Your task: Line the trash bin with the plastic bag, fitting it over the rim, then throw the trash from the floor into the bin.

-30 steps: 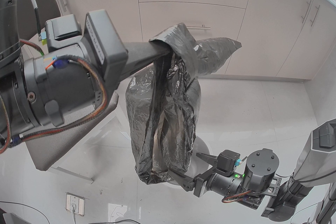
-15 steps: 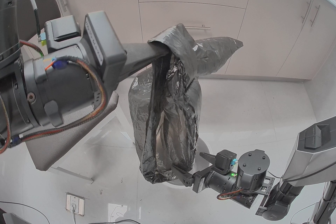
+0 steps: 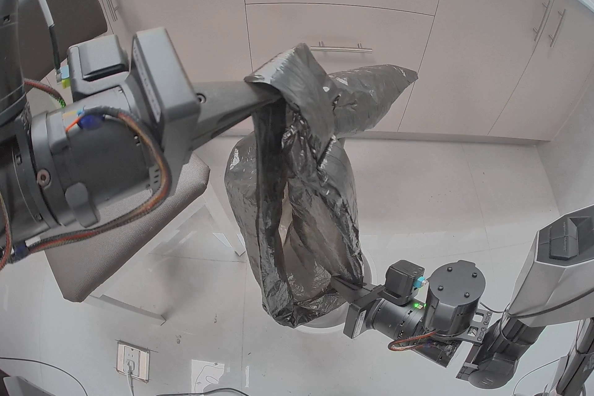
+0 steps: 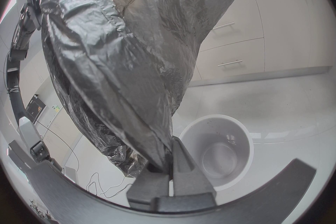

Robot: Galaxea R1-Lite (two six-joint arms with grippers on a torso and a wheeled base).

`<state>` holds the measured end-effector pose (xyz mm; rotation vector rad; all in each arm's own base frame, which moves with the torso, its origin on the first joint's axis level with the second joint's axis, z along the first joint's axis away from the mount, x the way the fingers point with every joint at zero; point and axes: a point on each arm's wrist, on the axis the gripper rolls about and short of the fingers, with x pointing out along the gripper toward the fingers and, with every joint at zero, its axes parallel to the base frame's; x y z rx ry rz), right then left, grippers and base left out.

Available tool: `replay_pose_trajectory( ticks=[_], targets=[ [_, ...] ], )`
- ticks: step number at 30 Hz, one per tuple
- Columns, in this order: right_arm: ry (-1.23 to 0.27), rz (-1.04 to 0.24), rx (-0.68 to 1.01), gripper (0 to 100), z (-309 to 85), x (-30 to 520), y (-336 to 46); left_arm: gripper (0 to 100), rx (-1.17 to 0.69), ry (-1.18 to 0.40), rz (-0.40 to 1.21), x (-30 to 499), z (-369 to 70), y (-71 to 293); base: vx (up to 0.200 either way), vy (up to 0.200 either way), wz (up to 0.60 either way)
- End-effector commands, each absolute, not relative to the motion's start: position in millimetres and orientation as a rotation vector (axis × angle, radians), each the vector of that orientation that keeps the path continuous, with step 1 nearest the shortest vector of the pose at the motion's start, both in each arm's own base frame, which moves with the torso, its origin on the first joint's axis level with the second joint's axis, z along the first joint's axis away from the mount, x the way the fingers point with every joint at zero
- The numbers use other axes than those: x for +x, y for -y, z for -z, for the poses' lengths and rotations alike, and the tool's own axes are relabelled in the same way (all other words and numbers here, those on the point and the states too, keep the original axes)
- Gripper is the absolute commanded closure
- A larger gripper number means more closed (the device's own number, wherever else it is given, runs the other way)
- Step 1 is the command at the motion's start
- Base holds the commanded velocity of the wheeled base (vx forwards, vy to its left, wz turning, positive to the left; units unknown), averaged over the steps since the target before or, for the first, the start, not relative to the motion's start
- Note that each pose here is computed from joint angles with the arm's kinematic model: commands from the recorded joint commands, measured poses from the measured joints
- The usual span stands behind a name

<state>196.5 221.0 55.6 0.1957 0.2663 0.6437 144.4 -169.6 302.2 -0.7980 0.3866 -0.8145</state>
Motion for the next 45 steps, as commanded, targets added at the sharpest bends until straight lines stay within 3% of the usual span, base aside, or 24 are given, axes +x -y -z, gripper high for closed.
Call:
replay_pose_trajectory(
  ticks=[1, 5, 9, 17, 30, 45],
  targets=[
    [-0.236, -0.639, 0.210, 100, -62.8, 197.2, -217.0, 100, -0.805, -0.366, 0.802, 139.7, -301.5, 157.0, 0.000, 0.000, 0.00],
    [-0.239, -0.624, 0.169, 100, -65.4, 194.9, -200.1, 100, -0.804, -0.371, 0.822, 134.0, -298.6, 142.9, 0.000, 0.000, 0.00],
    [-0.221, -0.664, 0.039, 100, -68.7, 201.2, -170.1, 100, -0.783, -0.460, 0.942, 131.3, -285.2, 122.9, 0.000, 0.000, 0.00],
    [-0.255, -0.732, 0.037, 100, -104.0, 194.4, -142.2, 100, -0.759, -0.639, 1.080, 149.1, -258.6, 104.3, 0.000, 0.000, 0.00],
    [-0.388, -0.753, 0.011, 100, -181.6, 156.9, -114.7, 100, -0.723, -0.665, 1.251, 155.2, -252.2, 133.6, 0.000, 0.000, 0.00],
    [-0.379, -0.738, 0.002, 100, -190.4, 150.7, -110.2, 100, -0.702, -0.694, 1.336, 157.3, -244.5, 160.2, 0.000, 0.000, 0.00]
  ],
)
